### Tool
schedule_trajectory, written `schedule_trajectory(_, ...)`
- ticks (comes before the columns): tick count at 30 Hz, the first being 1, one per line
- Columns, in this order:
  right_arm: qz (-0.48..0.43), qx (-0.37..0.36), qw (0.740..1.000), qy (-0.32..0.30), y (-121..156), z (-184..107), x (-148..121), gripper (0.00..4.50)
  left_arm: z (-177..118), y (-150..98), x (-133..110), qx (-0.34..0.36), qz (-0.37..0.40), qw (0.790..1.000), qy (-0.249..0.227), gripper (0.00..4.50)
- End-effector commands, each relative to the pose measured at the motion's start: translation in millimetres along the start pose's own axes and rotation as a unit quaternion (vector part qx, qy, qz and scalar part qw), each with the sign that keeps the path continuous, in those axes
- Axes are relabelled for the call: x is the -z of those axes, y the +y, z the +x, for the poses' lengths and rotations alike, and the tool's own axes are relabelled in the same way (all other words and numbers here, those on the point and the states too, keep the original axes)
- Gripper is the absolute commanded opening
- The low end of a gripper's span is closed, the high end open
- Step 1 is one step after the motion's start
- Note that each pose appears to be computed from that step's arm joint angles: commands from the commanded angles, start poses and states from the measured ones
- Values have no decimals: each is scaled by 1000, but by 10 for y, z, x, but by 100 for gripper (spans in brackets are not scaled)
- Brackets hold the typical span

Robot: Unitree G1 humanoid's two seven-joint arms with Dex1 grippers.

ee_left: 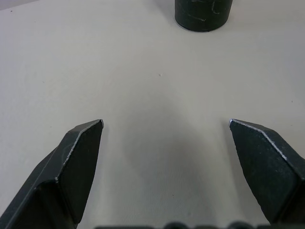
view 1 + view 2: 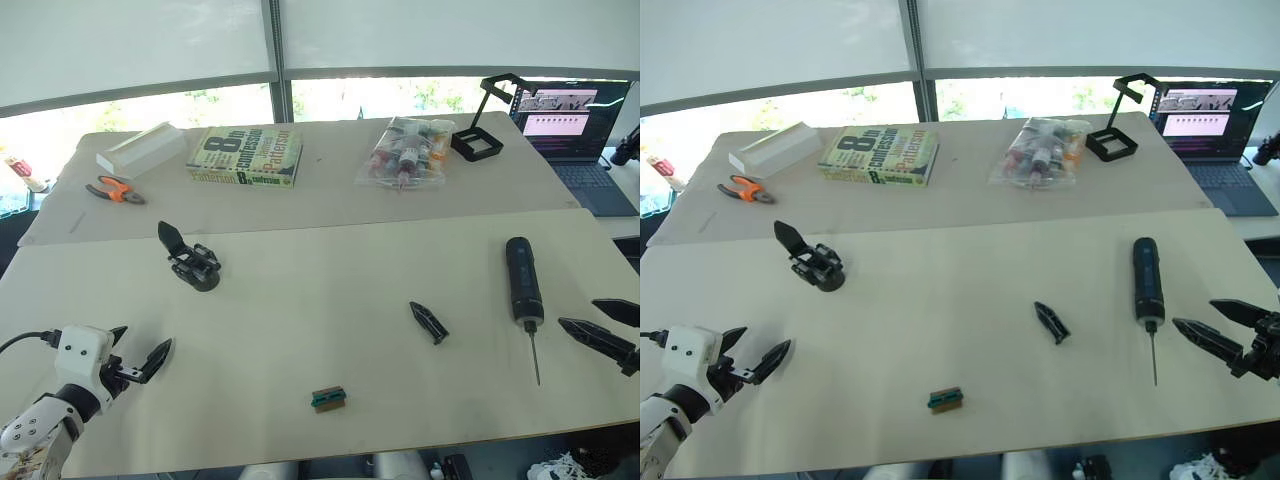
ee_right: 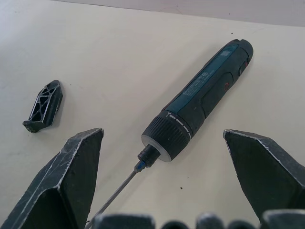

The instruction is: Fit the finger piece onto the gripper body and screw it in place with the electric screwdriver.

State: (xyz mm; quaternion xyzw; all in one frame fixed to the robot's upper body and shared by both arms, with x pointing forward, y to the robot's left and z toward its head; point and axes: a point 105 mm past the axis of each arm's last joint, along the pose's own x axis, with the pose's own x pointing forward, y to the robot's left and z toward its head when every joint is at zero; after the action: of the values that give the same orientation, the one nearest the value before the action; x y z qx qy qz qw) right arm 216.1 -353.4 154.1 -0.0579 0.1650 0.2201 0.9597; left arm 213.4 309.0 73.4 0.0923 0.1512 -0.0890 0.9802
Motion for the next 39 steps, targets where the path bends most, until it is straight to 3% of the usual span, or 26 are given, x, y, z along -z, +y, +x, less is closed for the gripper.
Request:
schedule_trajectory(1, -25, 5, 1000, -9, -41, -28, -92, 445, 2, 16, -88, -1, 12, 1000, -16, 450)
schedule_trajectory(6, -50, -12, 998, -27, -24, 44, -218, 445, 59, -37, -160, 9, -2, 999, -35, 450)
schedule_trajectory(11, -83, -138, 986, -38, 360, 261, -573, 445, 167, -114, -243, 43, 18, 998, -46, 450)
schedule_trajectory(16, -152, -302, 940, -54, 959, 510, -964, 445, 372, -159, -296, 63, 27, 996, -58, 450)
schedule_trajectory(19, -169, -352, 919, -53, 1137, 562, -1025, 445, 455, -199, -326, 72, 30, 995, -65, 450)
schedule_trajectory(24, -188, -466, 863, -61, 1603, 608, -1072, 445, 669, -208, -399, 65, 32, 994, -81, 450)
schedule_trajectory(29, -190, -491, 847, -69, 1744, 656, -1077, 445, 823, -262, -451, 72, 36, 992, -94, 450)
schedule_trajectory(38, -189, -482, 852, -82, 1788, 774, -1029, 445, 1201, -282, -578, 70, 36, 990, -114, 450)
schedule_trajectory(39, -188, -481, 852, -82, 1792, 774, -1014, 449, 1237, -309, -600, 77, 36, 989, -118, 424)
